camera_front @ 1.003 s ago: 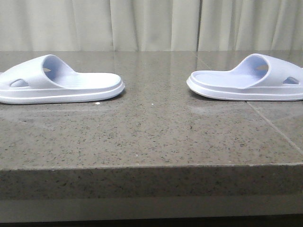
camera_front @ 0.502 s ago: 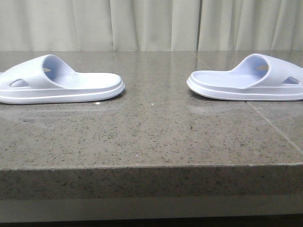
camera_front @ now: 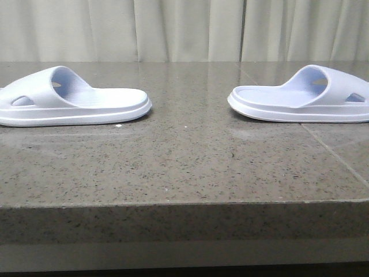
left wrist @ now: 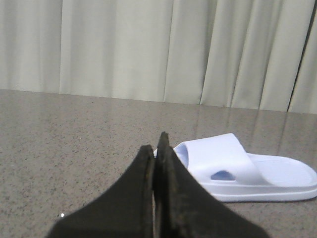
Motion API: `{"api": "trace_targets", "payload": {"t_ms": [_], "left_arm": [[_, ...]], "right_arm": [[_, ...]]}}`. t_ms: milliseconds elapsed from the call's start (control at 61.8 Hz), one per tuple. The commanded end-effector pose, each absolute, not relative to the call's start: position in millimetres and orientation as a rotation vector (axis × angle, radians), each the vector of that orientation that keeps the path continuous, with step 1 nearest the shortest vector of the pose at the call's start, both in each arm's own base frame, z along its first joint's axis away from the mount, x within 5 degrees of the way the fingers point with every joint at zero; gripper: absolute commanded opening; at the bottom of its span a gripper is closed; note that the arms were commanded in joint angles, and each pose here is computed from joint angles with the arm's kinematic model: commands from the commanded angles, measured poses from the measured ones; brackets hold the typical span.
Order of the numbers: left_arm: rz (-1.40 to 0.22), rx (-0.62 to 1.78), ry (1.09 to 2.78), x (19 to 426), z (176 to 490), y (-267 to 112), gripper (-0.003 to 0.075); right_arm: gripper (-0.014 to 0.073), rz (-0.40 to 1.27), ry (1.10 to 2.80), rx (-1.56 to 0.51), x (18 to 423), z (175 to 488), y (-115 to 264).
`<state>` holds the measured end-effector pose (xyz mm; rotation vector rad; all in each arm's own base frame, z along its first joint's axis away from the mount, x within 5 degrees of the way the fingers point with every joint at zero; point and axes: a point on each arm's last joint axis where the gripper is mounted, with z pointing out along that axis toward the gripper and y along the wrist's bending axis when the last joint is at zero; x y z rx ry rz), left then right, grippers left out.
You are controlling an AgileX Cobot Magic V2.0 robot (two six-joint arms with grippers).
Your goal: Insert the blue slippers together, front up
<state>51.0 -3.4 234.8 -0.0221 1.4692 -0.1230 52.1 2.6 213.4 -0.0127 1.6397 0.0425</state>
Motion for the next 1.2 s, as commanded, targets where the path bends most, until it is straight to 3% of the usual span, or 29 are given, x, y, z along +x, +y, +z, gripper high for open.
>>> {"api": "trace_targets", "payload": {"t_ms": [0, 243, 437, 680, 1003, 1084, 1181], "left_arm": [[-0.15, -0.024, 1.361, 38.6, 273.6, -3.3, -0.002], [-0.079, 0.033, 1.53, 32.2, 339.7, -2.9, -0.002], [-0.064, 0.043, 1.712, 53.5, 372.0, -3.9, -0.002], [-0.112, 0.029, 1.877, 89.2, 363.7, -8.6, -0.002], [-0.105, 0.027, 1.943, 110.0, 356.9, -9.4, -0.0014], [-0.099, 0.028, 1.937, 110.9, 357.3, -9.1, 0.0062], [-0.087, 0.033, 1.93, 111.4, 357.9, -8.6, 0.0287]], "right_arm": [[-0.0118, 0.036, 1.501, -0.01, 42.1, 253.4, 2.2], [-0.0118, 0.043, 1.538, -0.022, 39.3, 317.8, 3.3], [-0.0118, 0.047, 1.645, -0.028, 59.5, 343.9, 4.0], [-0.0118, 0.051, 1.842, -0.029, 94.6, 330.6, 4.6], [-0.0112, 0.053, 1.931, -0.029, 109.0, 321.9, 4.9], [-0.0057, 0.053, 1.931, -0.029, 109.0, 321.9, 4.9], [0.0102, 0.053, 1.931, -0.029, 109.0, 321.8, 4.9]]}}
